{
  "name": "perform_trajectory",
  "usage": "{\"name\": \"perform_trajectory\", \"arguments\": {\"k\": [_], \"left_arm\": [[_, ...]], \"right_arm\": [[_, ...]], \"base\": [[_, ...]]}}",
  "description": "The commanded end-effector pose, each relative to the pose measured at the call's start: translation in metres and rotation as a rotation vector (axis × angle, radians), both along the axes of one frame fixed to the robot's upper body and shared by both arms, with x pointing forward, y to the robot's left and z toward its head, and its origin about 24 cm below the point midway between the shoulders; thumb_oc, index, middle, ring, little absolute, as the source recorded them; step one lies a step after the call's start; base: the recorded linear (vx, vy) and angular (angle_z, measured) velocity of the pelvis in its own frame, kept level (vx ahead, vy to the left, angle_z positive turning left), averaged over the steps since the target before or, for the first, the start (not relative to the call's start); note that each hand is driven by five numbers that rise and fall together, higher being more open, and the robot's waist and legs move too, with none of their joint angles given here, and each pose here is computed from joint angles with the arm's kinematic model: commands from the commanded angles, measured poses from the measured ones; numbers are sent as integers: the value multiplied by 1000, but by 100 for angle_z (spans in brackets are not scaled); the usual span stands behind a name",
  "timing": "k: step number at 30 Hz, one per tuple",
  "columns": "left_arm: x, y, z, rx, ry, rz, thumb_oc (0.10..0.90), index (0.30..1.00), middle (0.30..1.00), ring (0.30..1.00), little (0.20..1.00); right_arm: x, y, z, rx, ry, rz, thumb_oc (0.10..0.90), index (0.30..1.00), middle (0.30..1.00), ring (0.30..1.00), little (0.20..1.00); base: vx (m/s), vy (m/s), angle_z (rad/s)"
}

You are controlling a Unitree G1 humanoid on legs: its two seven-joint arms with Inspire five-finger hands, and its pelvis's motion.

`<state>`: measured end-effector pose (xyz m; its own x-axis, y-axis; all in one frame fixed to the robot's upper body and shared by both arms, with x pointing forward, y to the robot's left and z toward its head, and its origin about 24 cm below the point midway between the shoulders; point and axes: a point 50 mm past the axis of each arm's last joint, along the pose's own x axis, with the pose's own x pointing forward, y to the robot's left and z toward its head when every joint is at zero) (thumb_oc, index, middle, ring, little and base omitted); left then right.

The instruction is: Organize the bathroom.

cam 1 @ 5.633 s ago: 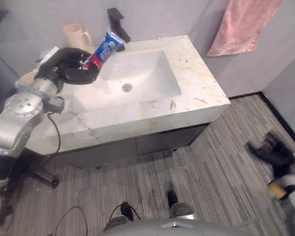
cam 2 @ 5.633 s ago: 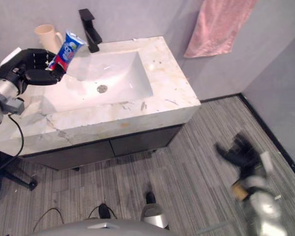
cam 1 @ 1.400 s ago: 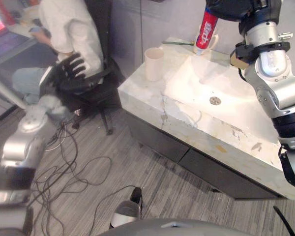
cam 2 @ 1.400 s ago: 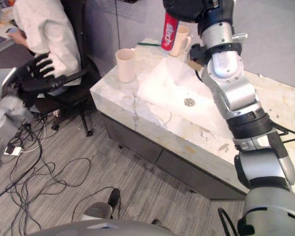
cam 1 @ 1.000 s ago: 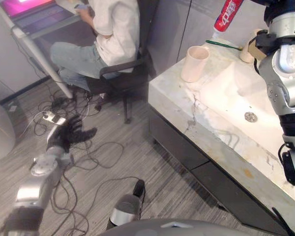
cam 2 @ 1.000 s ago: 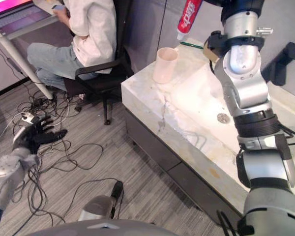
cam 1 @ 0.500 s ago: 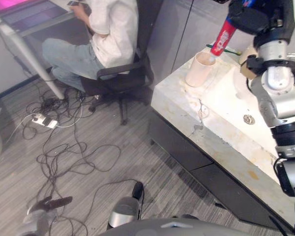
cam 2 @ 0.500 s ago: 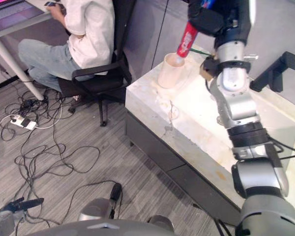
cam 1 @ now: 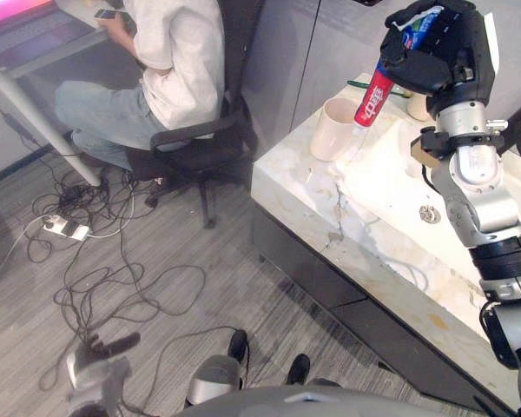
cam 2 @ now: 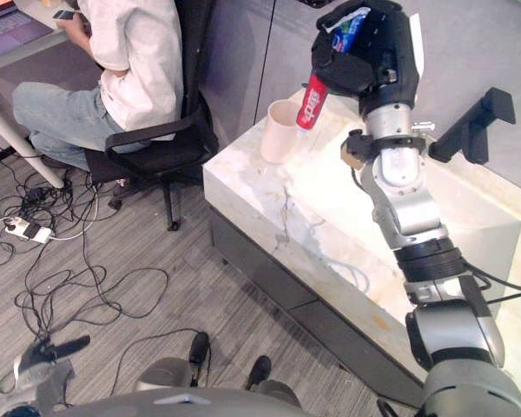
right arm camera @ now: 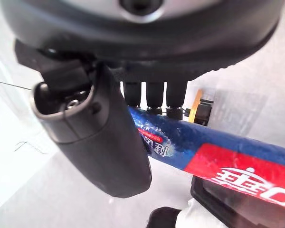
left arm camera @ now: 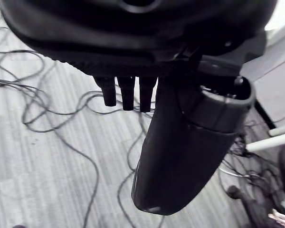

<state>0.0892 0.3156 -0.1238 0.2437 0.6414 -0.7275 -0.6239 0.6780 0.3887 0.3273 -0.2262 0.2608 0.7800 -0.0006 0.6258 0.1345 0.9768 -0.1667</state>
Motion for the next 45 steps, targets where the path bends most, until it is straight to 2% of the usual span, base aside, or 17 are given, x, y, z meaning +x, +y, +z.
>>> {"name": "perform_trajectory", "arguments": {"k": [1,13,26,34,38,45], "left_arm": [[-21,32,13,141,72,-52,800,900,900,900,900],[-43,26,1,100,181,-85,800,900,900,900,900],[-62,27,-2,80,254,-94,800,900,900,900,900],[-55,29,0,78,247,-120,800,900,900,900,900],[-50,29,1,80,237,-118,800,900,900,900,900],[-51,13,-7,55,252,-162,800,900,900,900,900]], "right_arm": [[-18,1,75,37,-328,41,400,300,300,300,300],[-24,1,98,26,-388,47,400,300,300,300,300],[-9,-9,70,45,-287,15,400,300,300,300,300],[-7,-20,61,68,-281,-2,400,300,300,300,300],[-12,-15,56,60,-280,21,400,300,300,300,300],[-9,-13,61,42,-264,35,400,300,300,300,300]], "base": [[50,13,27],[40,19,-1],[51,12,1],[31,-21,-4],[61,-65,27],[60,9,9]]}}
